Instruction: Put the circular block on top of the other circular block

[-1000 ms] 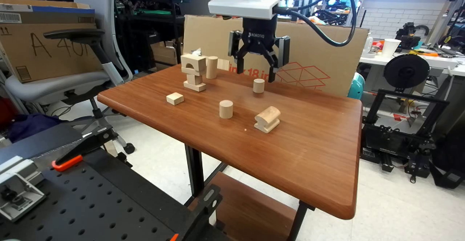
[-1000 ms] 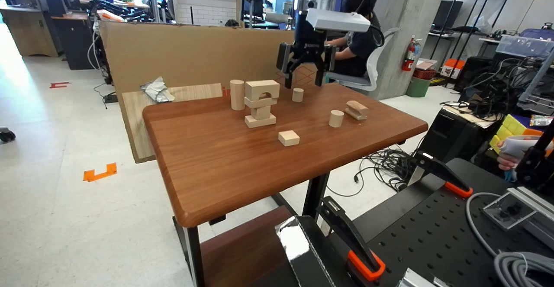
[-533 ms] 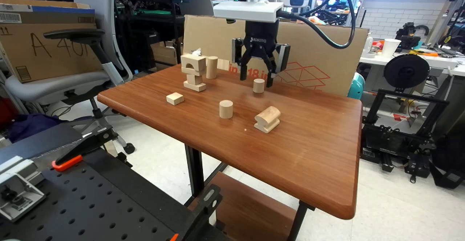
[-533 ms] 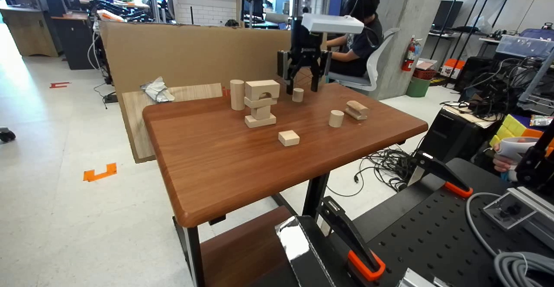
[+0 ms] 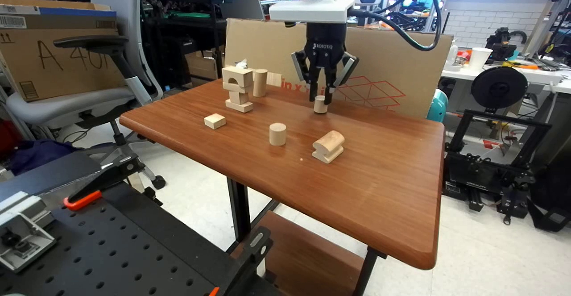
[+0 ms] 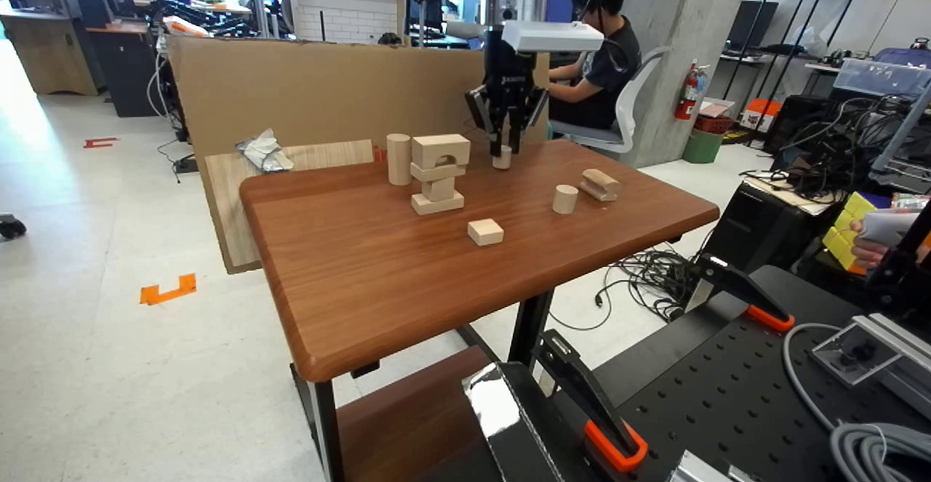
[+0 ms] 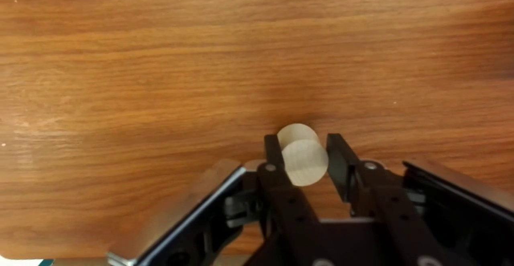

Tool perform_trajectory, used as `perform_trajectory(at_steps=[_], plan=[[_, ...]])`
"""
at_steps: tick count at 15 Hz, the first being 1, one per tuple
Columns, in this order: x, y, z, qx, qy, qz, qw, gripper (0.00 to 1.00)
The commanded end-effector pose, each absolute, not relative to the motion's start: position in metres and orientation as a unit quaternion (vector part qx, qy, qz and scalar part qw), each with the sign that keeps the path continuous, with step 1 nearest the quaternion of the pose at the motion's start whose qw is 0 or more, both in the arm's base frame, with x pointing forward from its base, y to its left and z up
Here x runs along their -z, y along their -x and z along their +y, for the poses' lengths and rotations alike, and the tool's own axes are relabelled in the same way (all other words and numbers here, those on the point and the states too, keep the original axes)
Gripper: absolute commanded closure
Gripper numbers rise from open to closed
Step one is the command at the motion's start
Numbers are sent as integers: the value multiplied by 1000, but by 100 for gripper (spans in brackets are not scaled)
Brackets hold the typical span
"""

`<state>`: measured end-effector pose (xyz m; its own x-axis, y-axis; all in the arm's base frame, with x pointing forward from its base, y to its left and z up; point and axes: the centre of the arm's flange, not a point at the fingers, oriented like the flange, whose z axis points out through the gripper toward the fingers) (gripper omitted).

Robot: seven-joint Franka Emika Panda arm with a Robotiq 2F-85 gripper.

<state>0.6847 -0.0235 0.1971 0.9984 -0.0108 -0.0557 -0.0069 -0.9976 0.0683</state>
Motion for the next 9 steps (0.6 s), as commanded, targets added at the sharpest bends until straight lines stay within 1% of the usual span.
perform_trajectory(at_steps=[1,4,9], plan=[[-214,-682,-22,43,-998,12,33,92],[-240,-656,-21,39,-998,35,30,92],[-281,-592,-29,18,-997,64,40,92]])
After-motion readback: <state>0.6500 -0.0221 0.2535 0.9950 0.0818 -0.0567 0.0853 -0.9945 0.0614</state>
